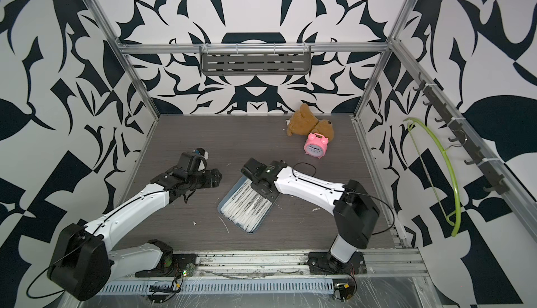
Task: Put the straws into the storage box
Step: Place the straw in the storage box.
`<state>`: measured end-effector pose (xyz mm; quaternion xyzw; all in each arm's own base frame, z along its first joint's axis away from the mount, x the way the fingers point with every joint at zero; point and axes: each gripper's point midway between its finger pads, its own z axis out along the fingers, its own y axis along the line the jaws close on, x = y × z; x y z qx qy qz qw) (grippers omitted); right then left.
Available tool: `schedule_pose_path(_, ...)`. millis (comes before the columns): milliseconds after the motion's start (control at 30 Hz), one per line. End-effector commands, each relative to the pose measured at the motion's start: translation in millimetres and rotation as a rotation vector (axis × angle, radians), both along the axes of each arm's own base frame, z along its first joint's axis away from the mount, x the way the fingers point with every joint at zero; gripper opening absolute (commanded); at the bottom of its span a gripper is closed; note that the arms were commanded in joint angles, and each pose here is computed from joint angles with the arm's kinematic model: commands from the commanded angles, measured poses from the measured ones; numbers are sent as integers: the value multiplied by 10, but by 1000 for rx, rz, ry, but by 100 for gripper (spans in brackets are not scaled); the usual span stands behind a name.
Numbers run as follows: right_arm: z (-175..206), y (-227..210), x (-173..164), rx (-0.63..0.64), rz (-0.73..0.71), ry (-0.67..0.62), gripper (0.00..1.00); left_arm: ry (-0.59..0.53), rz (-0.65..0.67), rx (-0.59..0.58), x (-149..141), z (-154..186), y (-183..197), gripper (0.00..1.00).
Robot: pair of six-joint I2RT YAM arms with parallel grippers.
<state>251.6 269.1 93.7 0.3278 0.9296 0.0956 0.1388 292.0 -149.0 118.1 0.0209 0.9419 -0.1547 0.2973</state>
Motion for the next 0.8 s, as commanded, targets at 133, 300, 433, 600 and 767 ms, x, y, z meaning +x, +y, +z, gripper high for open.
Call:
schedule_pose_path(133, -231, 329, -22, 31, -23, 69, 0, 14, 9, 14, -71, -37, 64, 81)
schedule_pose_path(300, -269, 332, -36, 31, -21, 78, 0, 13, 6, 14, -80, -48, 64, 81)
schedule_pose_path(433, -348, 358, -94, 39, -16, 116, 6, 11, 6, 16, -72, -50, 64, 81)
schedule_pose_path(600, -398, 386, -108, 35, 0, 136, 10, 3, 9, 17, -73, -32, 75, 81)
schedule_pose_path(767, -386, 374, -101, 9, 24, 135, 20, -18, 7, 6, -70, 22, 71, 81)
